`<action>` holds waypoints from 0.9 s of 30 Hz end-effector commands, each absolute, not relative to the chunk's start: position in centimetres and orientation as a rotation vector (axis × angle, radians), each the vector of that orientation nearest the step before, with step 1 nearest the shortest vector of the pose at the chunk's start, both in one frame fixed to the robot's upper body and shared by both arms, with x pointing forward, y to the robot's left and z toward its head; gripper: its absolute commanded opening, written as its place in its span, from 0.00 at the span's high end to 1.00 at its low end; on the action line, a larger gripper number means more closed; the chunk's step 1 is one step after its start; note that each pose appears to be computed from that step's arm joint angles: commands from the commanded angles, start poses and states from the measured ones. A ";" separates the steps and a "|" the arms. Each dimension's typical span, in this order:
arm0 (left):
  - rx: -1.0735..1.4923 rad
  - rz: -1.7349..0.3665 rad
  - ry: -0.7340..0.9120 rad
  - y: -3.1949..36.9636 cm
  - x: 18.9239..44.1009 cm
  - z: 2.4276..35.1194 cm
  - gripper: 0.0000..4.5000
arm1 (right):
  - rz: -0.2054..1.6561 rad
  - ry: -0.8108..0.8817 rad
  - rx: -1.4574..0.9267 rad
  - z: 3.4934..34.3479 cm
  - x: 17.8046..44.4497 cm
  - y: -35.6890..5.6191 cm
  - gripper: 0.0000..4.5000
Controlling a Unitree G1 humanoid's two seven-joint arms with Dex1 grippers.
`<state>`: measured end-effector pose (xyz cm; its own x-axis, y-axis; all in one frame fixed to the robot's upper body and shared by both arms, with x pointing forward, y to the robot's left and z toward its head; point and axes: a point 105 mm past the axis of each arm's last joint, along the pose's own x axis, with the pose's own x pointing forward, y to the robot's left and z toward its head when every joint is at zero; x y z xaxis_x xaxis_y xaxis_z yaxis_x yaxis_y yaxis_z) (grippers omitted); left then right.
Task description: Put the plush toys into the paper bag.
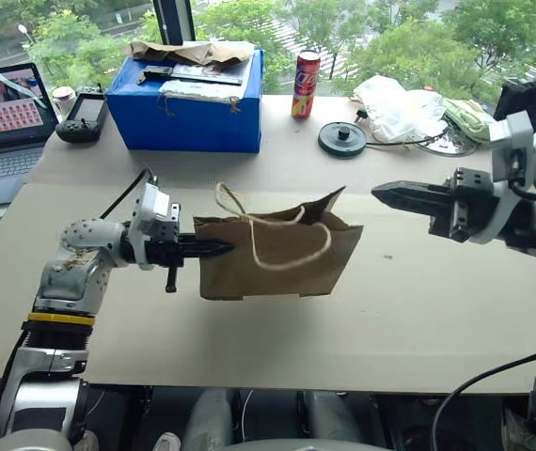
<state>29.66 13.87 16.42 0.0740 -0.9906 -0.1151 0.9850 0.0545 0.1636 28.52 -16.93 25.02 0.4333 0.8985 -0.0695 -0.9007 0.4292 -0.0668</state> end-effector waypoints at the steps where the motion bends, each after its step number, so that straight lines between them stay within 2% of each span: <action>1: 0.333 -1.551 -0.062 13.4 29.6 15.2 1.00 | 1.113 0.023 -0.164 25.1 28.3 -17.4 1.00; 5: 0.330 -1.565 -0.046 13.4 29.7 14.0 1.00 | 1.105 0.110 -0.230 23.2 28.5 -17.9 1.00; 9: 0.325 -1.571 -0.027 13.6 29.9 13.7 1.00 | 1.121 0.129 -0.247 22.6 28.2 -18.0 1.00; 11: 0.337 -1.558 -0.006 13.8 30.1 13.6 0.87 | 1.120 0.130 -0.252 22.6 28.3 -18.1 1.00; 12: 0.339 -1.553 -0.003 13.9 30.2 13.7 0.85 | 1.121 0.129 -0.254 22.6 28.3 -18.1 1.00; 14: 0.337 -1.550 -0.002 14.0 30.3 13.9 0.66 | 1.123 0.129 -0.256 22.6 28.2 -18.1 1.00; 16: 0.335 -1.545 -0.007 14.1 30.3 14.2 0.54 | 1.127 0.129 -0.261 22.5 28.2 -18.1 1.00; 21: 0.327 -1.522 0.001 15.0 29.8 16.6 0.15 | 1.140 0.128 -0.278 22.8 28.1 -18.0 1.00; 27: 0.268 -1.513 0.096 17.0 28.1 21.7 0.15 | 1.159 0.112 -0.318 23.6 27.7 -17.7 1.00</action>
<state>28.86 16.94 18.63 0.0775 -0.9635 -0.2561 0.9931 0.0518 0.1056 28.19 -18.00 21.92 0.4078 0.8729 -0.2679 -0.9131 0.3910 -0.1160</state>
